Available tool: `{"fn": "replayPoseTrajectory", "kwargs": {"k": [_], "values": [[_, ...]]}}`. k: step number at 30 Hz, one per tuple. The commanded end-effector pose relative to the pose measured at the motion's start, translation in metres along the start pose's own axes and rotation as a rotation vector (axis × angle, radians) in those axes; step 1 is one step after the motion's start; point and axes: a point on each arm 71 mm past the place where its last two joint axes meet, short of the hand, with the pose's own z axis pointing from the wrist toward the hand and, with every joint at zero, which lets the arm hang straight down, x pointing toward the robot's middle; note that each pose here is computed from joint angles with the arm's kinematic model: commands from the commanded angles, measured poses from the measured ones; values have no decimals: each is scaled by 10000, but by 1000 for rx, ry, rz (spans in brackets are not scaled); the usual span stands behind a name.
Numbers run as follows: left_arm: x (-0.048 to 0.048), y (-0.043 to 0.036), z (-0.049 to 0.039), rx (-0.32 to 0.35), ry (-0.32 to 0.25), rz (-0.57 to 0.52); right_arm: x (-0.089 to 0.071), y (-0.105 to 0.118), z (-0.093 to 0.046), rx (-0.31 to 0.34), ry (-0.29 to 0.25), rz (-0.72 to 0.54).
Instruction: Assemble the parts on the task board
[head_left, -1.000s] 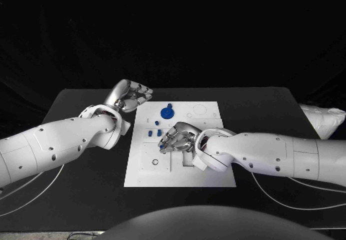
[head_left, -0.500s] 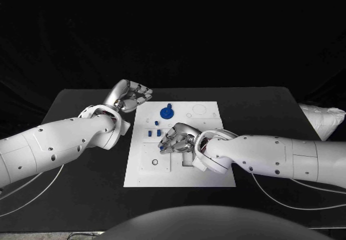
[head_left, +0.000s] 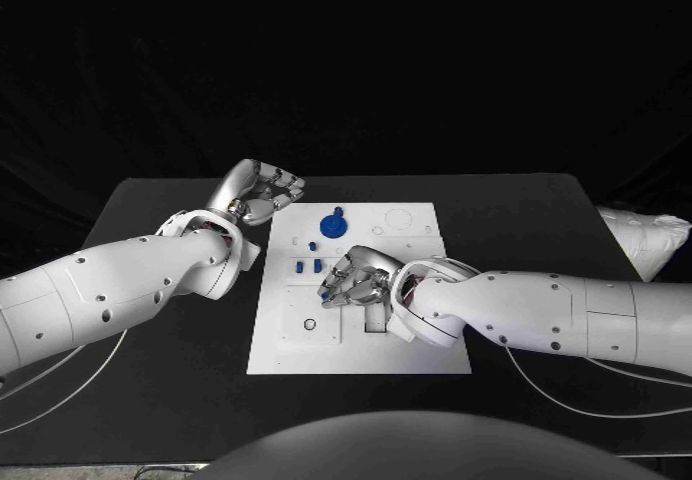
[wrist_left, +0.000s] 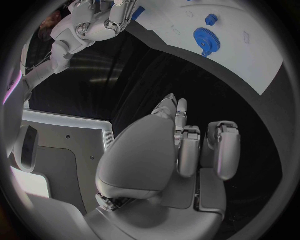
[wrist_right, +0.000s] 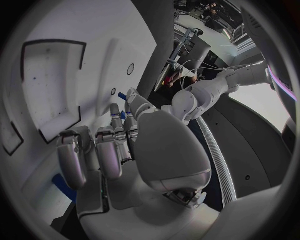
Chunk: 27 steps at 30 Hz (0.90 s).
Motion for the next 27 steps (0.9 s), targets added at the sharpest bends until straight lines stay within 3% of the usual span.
{"fn": "replayPoseTrajectory", "kwargs": {"k": [1, 27], "values": [[15, -21, 6, 12, 13, -3, 27, -6, 0, -5, 22, -36], [20, -23, 7, 14, 17, -5, 74, -41, 17, -1, 42, -56]]}}
